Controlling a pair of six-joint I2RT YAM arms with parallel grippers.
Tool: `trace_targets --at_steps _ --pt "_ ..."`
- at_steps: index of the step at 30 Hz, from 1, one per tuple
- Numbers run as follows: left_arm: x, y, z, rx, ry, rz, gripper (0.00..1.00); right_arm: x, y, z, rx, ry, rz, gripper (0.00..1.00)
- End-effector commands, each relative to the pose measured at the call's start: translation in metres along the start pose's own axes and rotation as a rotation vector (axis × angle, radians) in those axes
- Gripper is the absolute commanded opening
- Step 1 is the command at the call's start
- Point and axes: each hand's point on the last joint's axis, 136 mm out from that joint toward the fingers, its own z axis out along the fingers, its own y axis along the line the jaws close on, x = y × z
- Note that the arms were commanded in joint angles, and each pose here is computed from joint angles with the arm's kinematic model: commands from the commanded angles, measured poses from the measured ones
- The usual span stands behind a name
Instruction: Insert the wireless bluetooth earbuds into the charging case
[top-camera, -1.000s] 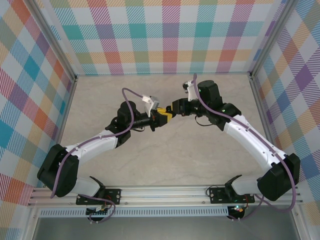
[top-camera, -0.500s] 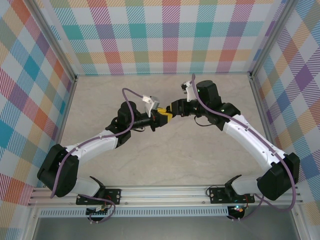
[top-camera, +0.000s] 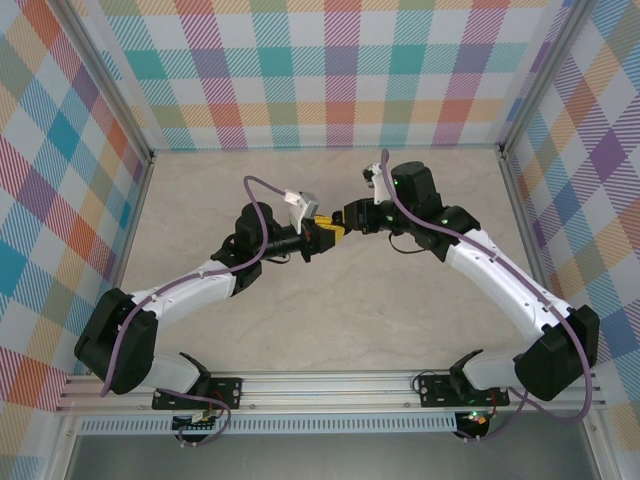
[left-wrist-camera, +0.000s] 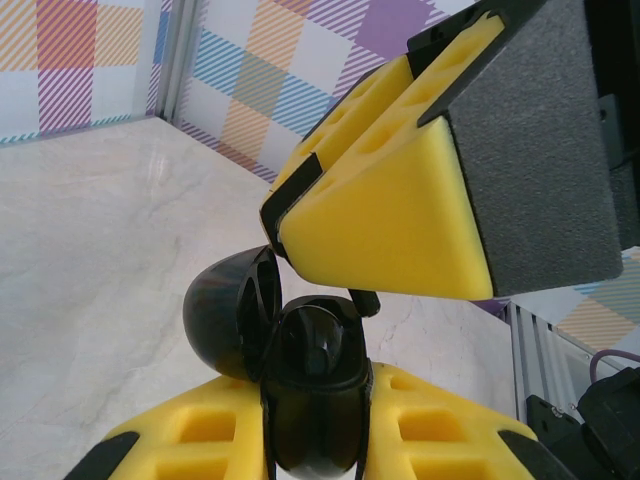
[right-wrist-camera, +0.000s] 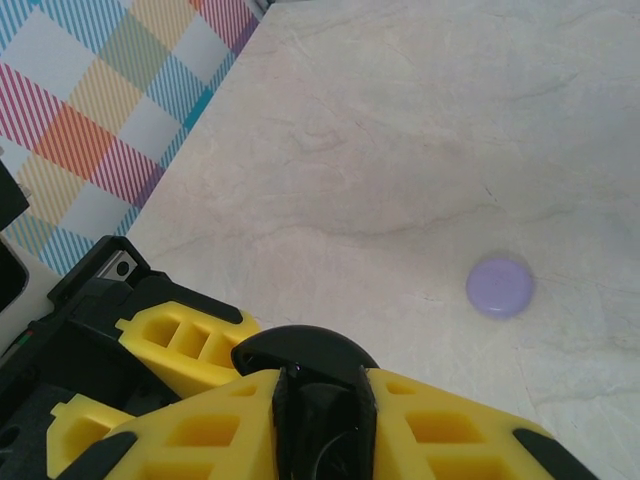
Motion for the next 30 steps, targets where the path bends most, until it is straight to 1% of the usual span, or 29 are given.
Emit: trace_targets --at_steps 1,8,16,30 --pt "-0.019 -0.013 0.002 0.035 -0.04 0.031 0.03 -0.021 0.012 -0.011 -0.016 -0.073 -0.021 0.27" --pt "-0.021 -0.011 0.005 0.031 -0.032 0.015 0.03 -0.023 0.017 -0.012 -0.039 -0.09 -0.013 0.27" --pt "-0.022 -0.002 0.01 -0.002 -0.039 -0.045 0.03 -0.032 0.018 -0.02 -0.032 -0.145 -0.008 0.26" --pt "-0.034 -0.007 0.011 0.03 -0.067 -0.093 0.02 -0.036 0.007 -0.021 0.055 -0.216 -0.016 0.25"
